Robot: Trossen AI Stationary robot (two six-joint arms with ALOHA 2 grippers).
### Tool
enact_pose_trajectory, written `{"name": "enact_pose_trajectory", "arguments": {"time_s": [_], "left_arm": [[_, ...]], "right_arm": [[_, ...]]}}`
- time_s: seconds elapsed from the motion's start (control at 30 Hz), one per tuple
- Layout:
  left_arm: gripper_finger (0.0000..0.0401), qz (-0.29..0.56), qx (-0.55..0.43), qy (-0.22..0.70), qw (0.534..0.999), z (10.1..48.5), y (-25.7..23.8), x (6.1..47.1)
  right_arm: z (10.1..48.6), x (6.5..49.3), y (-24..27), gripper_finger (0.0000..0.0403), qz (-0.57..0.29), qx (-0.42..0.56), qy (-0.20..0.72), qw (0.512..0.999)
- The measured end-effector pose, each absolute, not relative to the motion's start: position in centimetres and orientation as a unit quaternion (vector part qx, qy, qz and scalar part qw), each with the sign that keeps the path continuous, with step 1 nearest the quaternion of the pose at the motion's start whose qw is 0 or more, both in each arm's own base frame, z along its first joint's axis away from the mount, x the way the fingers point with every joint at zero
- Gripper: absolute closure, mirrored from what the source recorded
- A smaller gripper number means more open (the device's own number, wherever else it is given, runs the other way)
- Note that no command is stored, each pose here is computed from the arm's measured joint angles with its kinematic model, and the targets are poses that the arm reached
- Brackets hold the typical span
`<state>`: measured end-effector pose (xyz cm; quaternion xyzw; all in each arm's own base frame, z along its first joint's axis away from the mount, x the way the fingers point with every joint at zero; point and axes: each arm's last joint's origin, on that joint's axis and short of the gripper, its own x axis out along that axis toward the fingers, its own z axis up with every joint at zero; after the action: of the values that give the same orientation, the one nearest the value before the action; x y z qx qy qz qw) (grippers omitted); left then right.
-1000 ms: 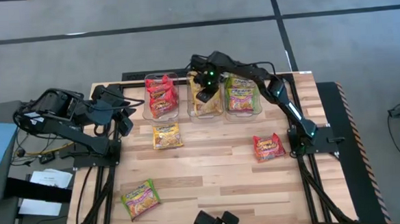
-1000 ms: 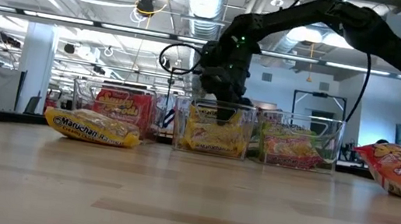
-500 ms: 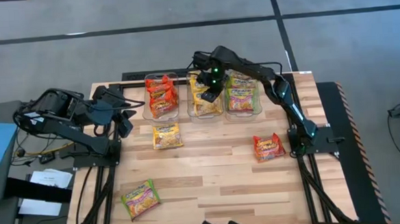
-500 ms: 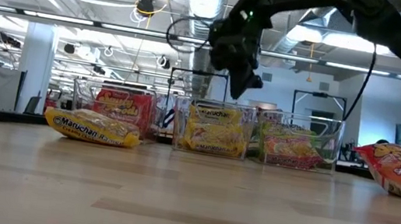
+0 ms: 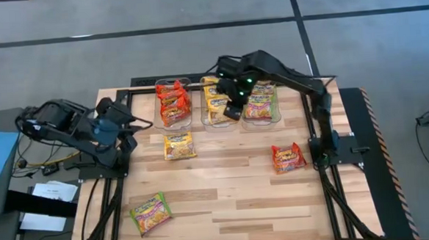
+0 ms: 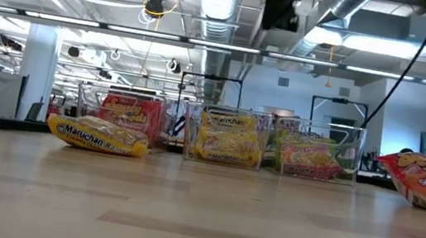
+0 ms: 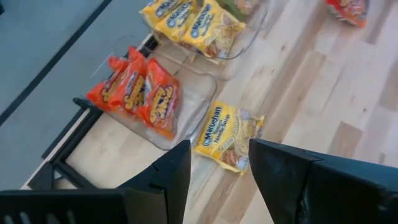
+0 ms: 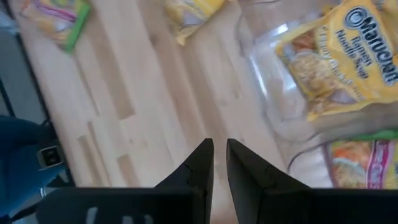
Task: Sort Maruchan noodles
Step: Put the orange noodle pack into the left transparent bin
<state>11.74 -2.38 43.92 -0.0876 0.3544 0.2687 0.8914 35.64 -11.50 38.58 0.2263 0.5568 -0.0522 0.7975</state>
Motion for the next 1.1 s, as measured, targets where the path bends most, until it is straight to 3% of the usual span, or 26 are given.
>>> {"name": "enact_pose_trajectory", "arguments": {"time_s": [0.17, 0.4, 0.7, 1.1], "left_arm": [[0.0250, 0.254, -0.071, 0.349, 0.899, 43.3, -3.4, 11.8], [0.0250, 0.261, -0.061, 0.374, 0.888, 38.4, -4.2, 11.4], [0.0250, 0.221, -0.106, 0.342, 0.907, 34.5, -4.5, 11.4], [0.0250, 0.202, -0.128, 0.323, 0.915, 33.8, -4.6, 11.7]], "right_arm": [[39.9, 33.1, -7.9, 0.0332, -0.109, 0.197, 0.566, 0.793], [38.4, 28.7, -4.1, 0.0332, -0.176, 0.239, 0.584, 0.756], [33.9, 23.6, 0.4, 0.0332, -0.224, 0.323, 0.578, 0.715], [27.4, 17.8, 5.3, 0.0332, -0.254, 0.443, 0.553, 0.658]]}}
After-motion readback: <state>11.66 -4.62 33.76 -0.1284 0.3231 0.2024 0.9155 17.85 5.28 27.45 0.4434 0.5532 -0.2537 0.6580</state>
